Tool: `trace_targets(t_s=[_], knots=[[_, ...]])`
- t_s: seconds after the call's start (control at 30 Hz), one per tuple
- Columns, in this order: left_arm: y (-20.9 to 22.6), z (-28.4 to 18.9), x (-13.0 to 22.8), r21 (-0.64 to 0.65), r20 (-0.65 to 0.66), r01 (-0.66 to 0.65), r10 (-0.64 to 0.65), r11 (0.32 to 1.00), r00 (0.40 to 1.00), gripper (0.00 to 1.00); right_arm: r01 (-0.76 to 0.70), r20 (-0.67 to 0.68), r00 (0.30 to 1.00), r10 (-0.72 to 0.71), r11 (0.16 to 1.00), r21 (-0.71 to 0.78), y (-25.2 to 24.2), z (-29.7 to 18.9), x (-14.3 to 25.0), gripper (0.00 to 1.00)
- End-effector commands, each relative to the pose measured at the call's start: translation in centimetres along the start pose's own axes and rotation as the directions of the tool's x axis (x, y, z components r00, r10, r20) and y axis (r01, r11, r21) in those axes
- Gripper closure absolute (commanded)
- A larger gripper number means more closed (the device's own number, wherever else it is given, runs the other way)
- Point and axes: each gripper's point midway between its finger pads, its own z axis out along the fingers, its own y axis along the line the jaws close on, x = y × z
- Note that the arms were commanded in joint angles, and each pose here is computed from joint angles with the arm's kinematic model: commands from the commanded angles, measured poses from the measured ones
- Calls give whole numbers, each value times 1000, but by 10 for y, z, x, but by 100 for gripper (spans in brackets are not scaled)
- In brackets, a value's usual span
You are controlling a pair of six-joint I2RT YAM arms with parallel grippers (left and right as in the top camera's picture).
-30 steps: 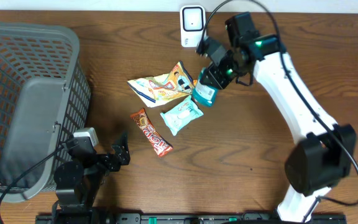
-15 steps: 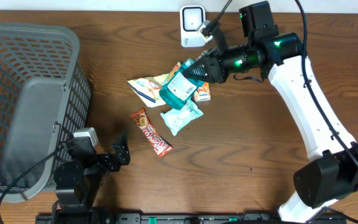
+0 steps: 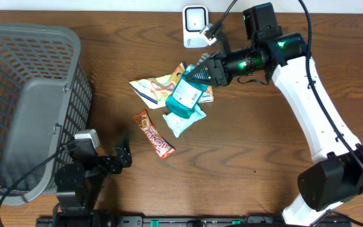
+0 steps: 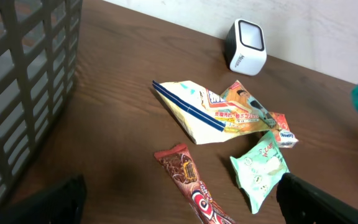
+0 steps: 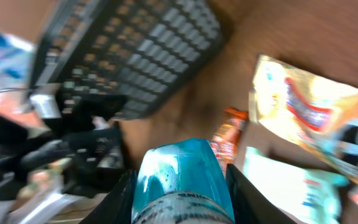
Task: Scan the item barcode
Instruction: 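Lift the bottle and carry it toward the white scanner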
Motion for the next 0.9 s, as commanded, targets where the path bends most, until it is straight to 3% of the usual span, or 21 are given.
trace_targets(t_s=[0.0, 0.13, 0.27, 0.37, 0.57, 0.87], knots=[[1, 0, 1, -5, 0, -13, 13, 1000, 1000, 2, 46, -9, 999, -45, 984, 173, -16, -8, -5, 99], [1, 0, 1, -5, 0, -13, 13, 1000, 1000, 2, 78, -63, 996, -57, 910, 407, -50, -11, 0, 99], [1, 0, 1, -5, 0, -13, 13, 1000, 1000, 2, 137, -114, 990, -81, 715, 686, -93, -26, -4, 99], [1, 0, 1, -5, 0, -13, 13, 1000, 1000, 2, 157, -147, 987, -67, 621, 768, -113, -29, -2, 99], [1, 0, 1, -5, 0, -13, 13, 1000, 1000, 2, 52, -115, 991, 69, 593, 804, -140, -17, 23, 99], [1, 0, 1, -5, 0, -13, 13, 1000, 1000, 2, 50, -115, 991, 74, 588, 807, -174, 6, 52, 99]])
